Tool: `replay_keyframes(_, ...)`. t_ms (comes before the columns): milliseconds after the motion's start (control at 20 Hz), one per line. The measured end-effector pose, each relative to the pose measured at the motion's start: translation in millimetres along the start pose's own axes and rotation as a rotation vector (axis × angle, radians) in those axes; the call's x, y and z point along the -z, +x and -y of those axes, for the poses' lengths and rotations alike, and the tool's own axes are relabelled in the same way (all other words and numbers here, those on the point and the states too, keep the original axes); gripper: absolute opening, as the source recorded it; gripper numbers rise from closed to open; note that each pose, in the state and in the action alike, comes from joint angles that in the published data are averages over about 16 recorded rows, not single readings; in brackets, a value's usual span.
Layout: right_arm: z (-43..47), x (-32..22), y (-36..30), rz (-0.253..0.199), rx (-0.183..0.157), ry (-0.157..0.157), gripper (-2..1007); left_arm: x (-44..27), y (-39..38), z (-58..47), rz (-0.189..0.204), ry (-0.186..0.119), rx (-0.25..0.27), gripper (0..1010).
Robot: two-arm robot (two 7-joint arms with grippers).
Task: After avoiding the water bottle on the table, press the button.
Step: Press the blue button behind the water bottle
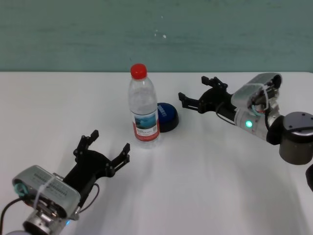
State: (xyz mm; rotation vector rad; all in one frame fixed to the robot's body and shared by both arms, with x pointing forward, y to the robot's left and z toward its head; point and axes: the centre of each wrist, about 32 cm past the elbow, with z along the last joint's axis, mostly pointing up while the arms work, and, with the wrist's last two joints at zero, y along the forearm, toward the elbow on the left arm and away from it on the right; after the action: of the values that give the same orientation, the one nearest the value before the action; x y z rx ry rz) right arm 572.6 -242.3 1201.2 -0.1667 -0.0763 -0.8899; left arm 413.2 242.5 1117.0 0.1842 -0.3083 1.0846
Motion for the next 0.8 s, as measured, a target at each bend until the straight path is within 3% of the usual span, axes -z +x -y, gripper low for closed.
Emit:
replay_keyframes(350,-14.0,-0.7,0.9,0.003,-0.013,-0.009,1004,0.0,0.0,0.0,0.000,0.000,0.000,1000)
replay_keyframes(800,-30.4,2.3,4.0,0.004,-0.024,-0.030,1004,0.0,0.0,0.0,0.000,0.000,0.000,1000)
